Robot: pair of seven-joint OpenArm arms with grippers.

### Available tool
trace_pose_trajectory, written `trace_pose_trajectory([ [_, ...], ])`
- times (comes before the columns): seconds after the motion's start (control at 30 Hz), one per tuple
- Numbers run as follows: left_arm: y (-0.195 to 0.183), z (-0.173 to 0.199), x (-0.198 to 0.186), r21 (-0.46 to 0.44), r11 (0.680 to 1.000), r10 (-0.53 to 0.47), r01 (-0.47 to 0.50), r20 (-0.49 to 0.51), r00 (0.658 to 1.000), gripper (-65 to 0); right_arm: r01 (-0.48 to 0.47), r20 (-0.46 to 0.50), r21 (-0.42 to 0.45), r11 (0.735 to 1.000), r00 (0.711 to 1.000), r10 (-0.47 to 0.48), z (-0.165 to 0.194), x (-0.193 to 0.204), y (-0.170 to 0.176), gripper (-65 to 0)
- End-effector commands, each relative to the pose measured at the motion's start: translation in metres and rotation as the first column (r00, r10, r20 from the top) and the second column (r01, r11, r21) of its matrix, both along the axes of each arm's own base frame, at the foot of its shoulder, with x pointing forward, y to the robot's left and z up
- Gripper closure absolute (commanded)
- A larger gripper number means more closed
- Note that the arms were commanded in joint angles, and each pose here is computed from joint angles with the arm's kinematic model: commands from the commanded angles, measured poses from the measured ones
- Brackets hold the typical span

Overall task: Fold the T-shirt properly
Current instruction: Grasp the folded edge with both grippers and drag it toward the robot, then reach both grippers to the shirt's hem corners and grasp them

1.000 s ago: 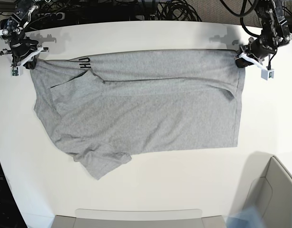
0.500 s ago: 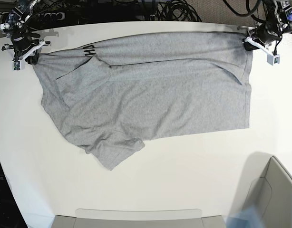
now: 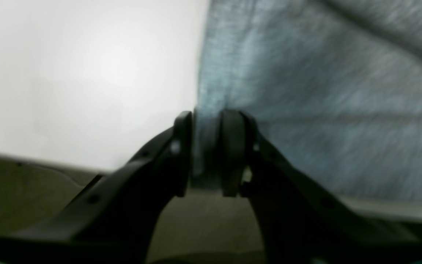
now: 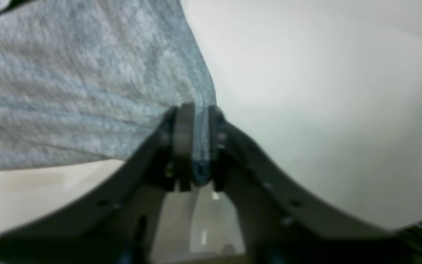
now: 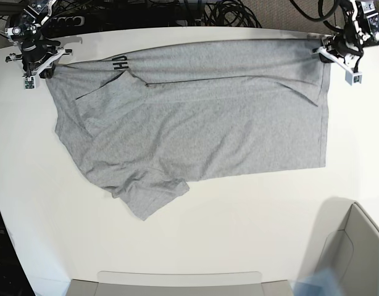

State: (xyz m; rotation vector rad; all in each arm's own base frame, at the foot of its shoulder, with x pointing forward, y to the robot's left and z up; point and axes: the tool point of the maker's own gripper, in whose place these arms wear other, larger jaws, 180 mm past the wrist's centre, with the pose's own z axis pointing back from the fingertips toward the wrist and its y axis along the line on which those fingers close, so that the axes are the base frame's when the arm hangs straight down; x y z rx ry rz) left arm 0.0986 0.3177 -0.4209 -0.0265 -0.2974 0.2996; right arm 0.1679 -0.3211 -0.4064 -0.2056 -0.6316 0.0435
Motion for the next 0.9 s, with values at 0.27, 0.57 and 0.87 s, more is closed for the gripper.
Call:
trace_pose_trajectory([
  [0.27, -0.009, 0.035, 0.015, 0.067, 0.994, -0.096, 0.091, 0.073, 0.993, -22.7, -0.028, 0.081, -0.096, 0.995, 0.996, 0.035, 0.043, 0.015, 0.004, -19.4],
  [0.57, 0.005, 0.054, 0.021, 0.114, 0.991, -0.077, 0.064, 0.108, 0.991, -22.6, -0.036, 0.212, -0.185, 0.982, 0.974, 0.076, 0.093, 0.045, 0.004, -19.6],
  [0.87, -0.011, 0.110, 0.109, 0.137, 0.989, -0.105, 0.055, 0.393, 0.913, -22.6, -0.162, 0.392, -0.217, 0.963, 0.889, 0.238, 0.145, 0.154, 0.055, -19.5],
])
